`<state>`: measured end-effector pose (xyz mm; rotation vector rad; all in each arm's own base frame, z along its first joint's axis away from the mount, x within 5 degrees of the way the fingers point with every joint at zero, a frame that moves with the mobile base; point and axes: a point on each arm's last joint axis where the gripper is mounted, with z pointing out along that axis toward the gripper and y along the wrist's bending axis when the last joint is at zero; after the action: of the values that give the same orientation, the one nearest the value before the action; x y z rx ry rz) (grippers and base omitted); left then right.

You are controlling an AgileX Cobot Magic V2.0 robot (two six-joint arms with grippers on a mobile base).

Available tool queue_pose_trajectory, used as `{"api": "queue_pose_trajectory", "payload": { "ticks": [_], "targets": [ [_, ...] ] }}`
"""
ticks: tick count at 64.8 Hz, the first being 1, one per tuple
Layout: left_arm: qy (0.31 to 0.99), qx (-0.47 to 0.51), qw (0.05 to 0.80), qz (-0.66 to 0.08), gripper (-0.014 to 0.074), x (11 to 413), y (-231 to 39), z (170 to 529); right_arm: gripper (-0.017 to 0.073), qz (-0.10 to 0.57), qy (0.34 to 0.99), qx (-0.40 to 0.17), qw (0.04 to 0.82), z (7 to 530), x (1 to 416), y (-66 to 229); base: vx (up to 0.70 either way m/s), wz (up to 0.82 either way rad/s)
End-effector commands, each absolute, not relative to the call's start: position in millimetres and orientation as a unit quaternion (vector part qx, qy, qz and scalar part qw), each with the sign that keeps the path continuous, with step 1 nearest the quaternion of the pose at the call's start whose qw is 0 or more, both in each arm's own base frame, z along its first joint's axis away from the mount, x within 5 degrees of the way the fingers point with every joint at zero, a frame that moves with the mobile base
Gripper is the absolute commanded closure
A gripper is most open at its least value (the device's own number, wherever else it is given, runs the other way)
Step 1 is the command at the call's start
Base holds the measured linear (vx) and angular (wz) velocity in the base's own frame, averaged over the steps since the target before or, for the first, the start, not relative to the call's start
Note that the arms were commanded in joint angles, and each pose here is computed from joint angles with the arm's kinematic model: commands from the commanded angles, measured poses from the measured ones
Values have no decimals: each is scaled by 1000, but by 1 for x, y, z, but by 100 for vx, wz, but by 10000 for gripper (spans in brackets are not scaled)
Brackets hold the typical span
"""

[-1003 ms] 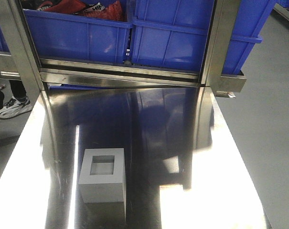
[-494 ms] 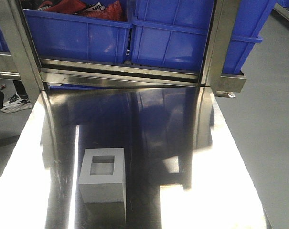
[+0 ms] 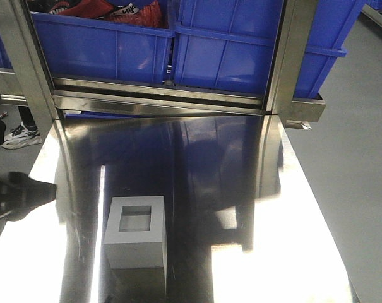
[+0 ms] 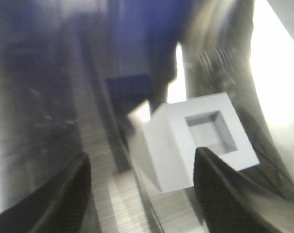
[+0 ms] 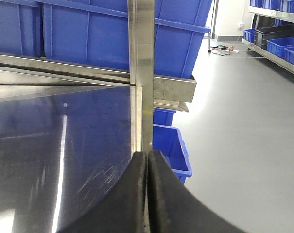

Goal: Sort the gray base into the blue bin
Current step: 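Reach the left gripper down to the gray hollow block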

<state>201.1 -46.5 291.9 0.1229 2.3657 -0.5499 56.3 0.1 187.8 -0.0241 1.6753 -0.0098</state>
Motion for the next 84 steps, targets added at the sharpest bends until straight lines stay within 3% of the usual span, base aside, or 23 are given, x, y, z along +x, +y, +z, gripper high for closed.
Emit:
{"api": "queue_pose_trajectory", "payload": {
  "ticks": [1,15,38,52,84],
  "targets": [
    [896,53,372,-236,150,214,-62,305,568,-9,719,-14,695,190,56,0,0,0],
    [902,78,348,-244,150,230,-95,294,568,-9,719,-14,695,190,56,0,0,0],
    [932,103,292,-188,150,258,-138,272,568,-9,719,-14,695,190,56,0,0,0],
    [951,87,267,-131,150,268,-145,254,568,-9,719,-14,695,190,56,0,0,0],
    [960,83,239,-121,150,277,-152,231,568,-9,719,-14,695,190,56,0,0,0]
  ]
}}
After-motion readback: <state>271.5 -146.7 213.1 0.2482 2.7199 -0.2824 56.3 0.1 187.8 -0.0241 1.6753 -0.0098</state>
